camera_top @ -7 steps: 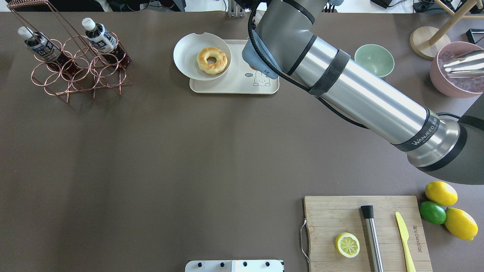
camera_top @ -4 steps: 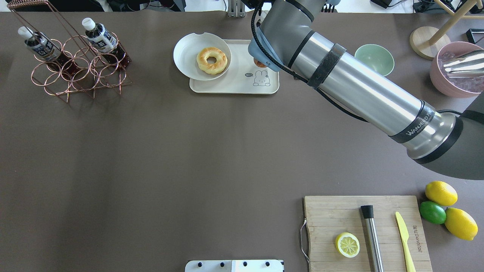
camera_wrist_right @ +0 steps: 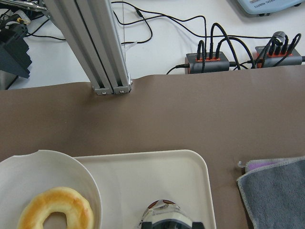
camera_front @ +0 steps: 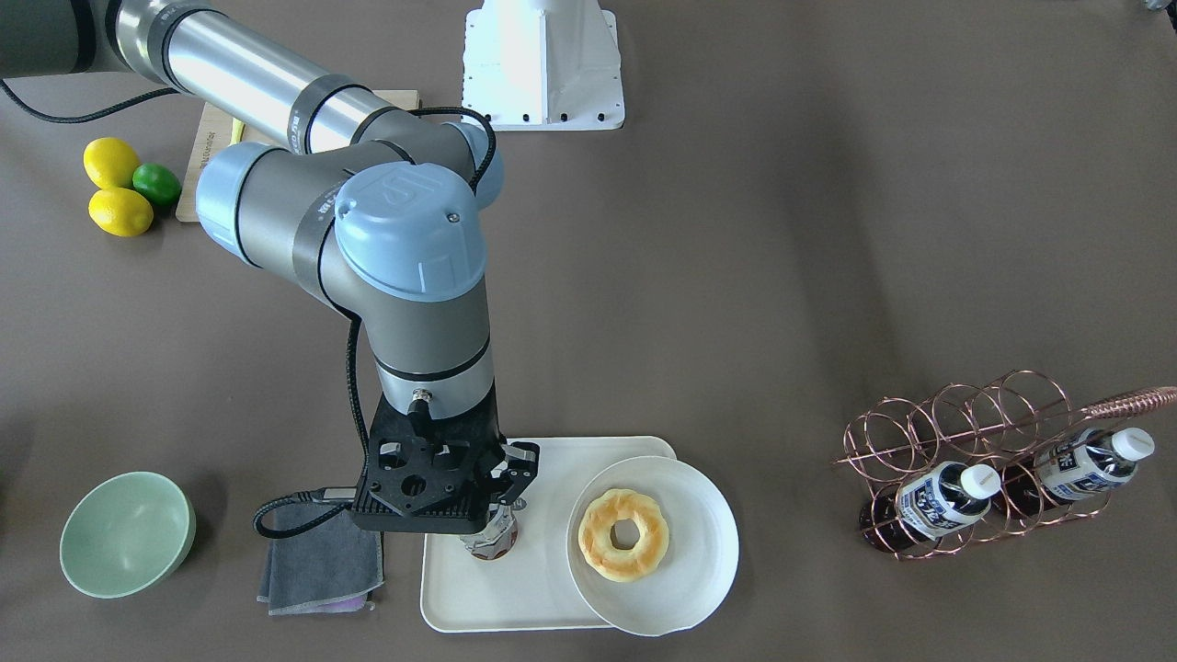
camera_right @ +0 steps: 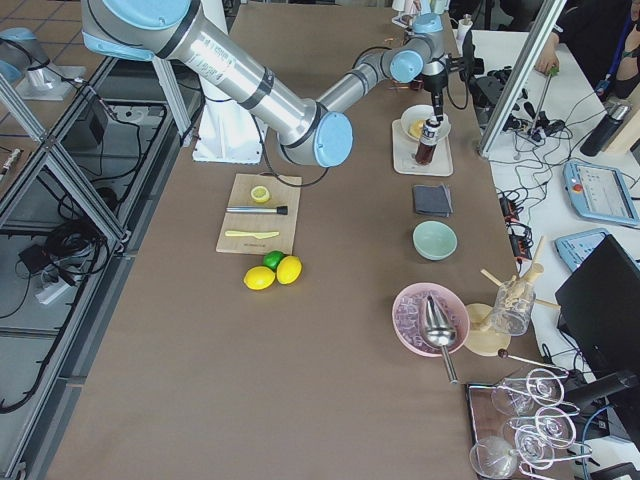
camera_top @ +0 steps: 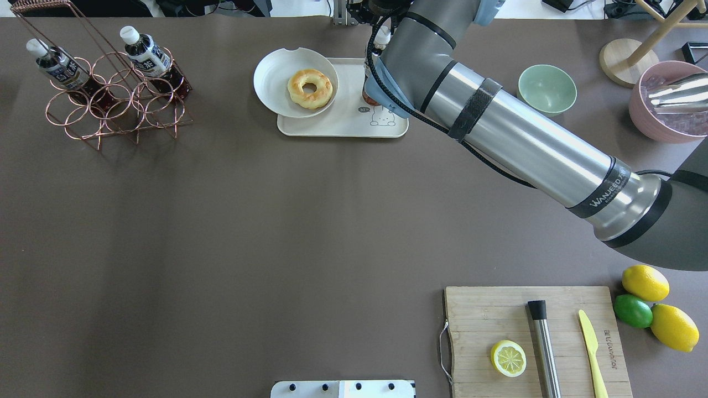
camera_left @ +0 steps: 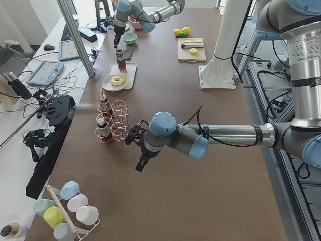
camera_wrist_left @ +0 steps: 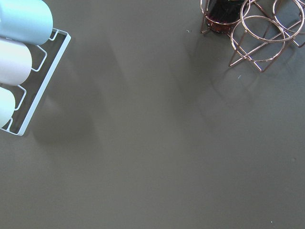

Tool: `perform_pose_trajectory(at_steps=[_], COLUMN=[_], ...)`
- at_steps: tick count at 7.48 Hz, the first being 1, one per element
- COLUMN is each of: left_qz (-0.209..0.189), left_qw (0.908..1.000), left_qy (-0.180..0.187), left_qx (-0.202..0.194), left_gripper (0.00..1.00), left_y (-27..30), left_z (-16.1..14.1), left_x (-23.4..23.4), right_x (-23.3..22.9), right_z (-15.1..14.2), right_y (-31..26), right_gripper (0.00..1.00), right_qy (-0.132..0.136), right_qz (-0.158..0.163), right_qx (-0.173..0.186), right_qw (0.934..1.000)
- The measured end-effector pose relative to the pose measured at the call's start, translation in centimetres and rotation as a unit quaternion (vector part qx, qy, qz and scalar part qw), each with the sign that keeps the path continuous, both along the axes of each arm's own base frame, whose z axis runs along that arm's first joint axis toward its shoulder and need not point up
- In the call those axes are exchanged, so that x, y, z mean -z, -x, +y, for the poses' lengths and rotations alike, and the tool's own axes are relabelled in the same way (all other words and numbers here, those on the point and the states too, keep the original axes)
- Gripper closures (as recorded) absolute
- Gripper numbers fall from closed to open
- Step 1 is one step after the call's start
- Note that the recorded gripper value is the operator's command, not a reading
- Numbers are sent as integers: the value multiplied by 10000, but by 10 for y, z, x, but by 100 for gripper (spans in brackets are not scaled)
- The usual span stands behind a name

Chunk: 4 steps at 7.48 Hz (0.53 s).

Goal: Place tea on tray
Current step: 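Lift the bottle with the right gripper and lower it onto the tray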

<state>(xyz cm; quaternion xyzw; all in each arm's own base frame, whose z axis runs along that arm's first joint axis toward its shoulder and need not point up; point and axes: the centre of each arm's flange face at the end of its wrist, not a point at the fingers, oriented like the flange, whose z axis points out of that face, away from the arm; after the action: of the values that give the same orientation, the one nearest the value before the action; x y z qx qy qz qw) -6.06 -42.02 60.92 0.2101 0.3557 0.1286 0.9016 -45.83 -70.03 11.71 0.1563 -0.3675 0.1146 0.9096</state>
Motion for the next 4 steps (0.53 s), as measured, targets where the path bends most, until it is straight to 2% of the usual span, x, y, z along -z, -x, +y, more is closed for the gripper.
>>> perform_pose_trajectory(at_steps=[1, 2, 3, 4], left_qz=[0, 0, 0, 0], left_qw=[10000, 10000, 10000, 10000], left_qy=[-1, -4, -3, -2], left_qx=[0, 0, 0, 0], left_gripper=[0, 0, 0, 0], left_y=[0, 0, 0, 0], left_z=[0, 0, 0, 0], left_x=[0, 0, 0, 0], right_x=[-3, -5, -6, -6], right_z=[1, 1, 2, 2], right_y=[2, 3, 4, 4], right_gripper=[100, 66, 1, 0], right_qy=[-25, -41, -58, -108], right_qz=[-20, -29, -38, -81], right_qx=[3, 2, 12, 12], right_qw=[10000, 10000, 10000, 9999])
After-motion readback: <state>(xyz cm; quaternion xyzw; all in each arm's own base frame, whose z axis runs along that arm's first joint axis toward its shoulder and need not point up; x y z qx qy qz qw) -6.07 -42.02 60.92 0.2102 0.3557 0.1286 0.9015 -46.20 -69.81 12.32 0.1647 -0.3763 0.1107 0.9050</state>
